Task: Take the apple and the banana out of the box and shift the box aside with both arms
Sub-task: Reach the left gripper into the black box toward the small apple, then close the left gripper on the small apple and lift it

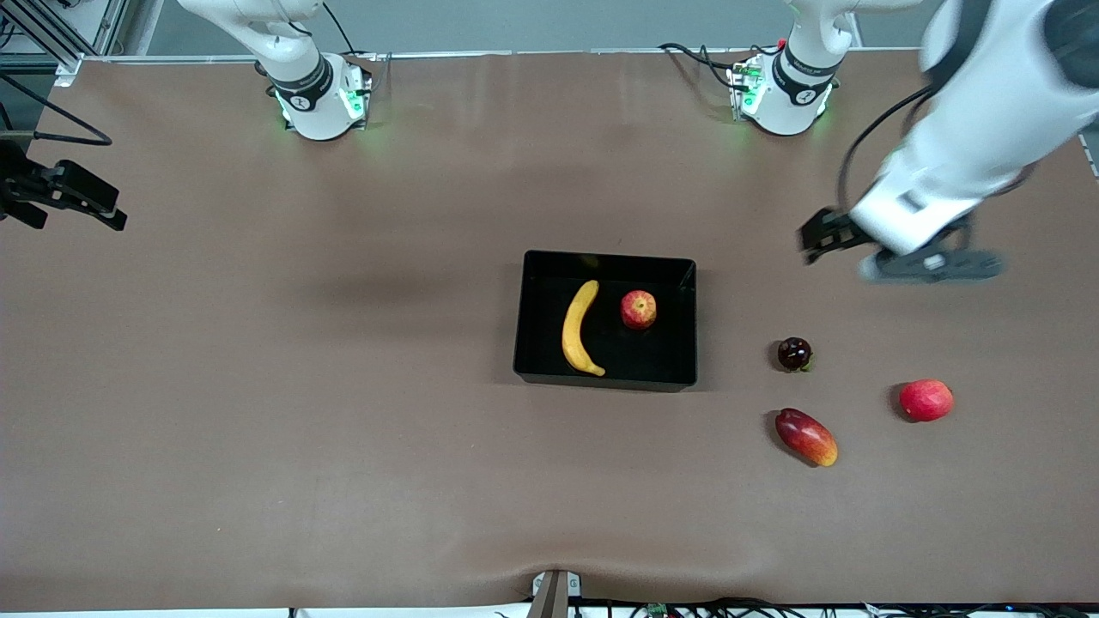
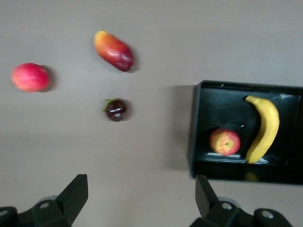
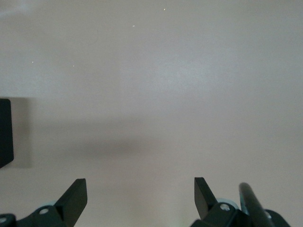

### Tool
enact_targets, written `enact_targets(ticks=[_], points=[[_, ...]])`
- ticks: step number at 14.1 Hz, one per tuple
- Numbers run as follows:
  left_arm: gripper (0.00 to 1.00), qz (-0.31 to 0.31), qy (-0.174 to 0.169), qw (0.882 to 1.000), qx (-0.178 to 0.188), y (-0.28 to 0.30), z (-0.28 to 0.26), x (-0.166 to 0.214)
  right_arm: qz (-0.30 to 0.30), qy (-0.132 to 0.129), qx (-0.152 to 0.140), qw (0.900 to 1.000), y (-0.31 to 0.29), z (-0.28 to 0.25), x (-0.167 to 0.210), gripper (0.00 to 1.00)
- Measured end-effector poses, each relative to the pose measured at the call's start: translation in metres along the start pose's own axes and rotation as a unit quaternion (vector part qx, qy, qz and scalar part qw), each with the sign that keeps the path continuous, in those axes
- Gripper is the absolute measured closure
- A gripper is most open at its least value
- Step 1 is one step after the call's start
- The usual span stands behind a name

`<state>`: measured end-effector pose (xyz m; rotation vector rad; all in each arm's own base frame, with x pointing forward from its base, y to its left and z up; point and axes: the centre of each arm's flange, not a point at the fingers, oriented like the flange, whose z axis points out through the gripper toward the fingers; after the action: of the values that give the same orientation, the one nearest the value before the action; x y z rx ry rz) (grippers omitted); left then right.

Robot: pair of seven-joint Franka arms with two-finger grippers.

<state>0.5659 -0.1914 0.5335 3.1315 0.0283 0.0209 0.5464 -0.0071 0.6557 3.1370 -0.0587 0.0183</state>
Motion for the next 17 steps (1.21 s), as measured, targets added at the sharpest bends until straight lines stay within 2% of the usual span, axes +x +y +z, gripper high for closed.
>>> enact_targets(ticks=[2, 5, 9, 12, 17], points=[[0.00, -0.021, 0.003, 1.000, -0.009, 0.034, 0.044, 0.003, 0.000, 0.000, 0.000, 1.000, 0.000, 0.000, 0.000, 0.00], [0.00, -0.023, 0.013, 1.000, 0.002, 0.080, 0.106, 0.003, 0.001, 0.000, 0.000, 1.000, 0.001, 0.000, 0.000, 0.00], [0.00, -0.040, 0.021, 0.999, 0.013, 0.144, 0.171, -0.016, 0.005, 0.000, 0.000, 1.000, 0.006, 0.000, 0.000, 0.00], [0.00, -0.061, 0.012, 0.998, 0.018, 0.181, 0.218, -0.036, 0.006, 0.000, 0.000, 1.000, 0.006, 0.000, 0.000, 0.00], [0.00, -0.047, 0.004, 0.997, 0.065, 0.192, 0.284, -0.053, 0.006, -0.001, 0.000, 1.000, 0.006, 0.000, 0.000, 0.00]])
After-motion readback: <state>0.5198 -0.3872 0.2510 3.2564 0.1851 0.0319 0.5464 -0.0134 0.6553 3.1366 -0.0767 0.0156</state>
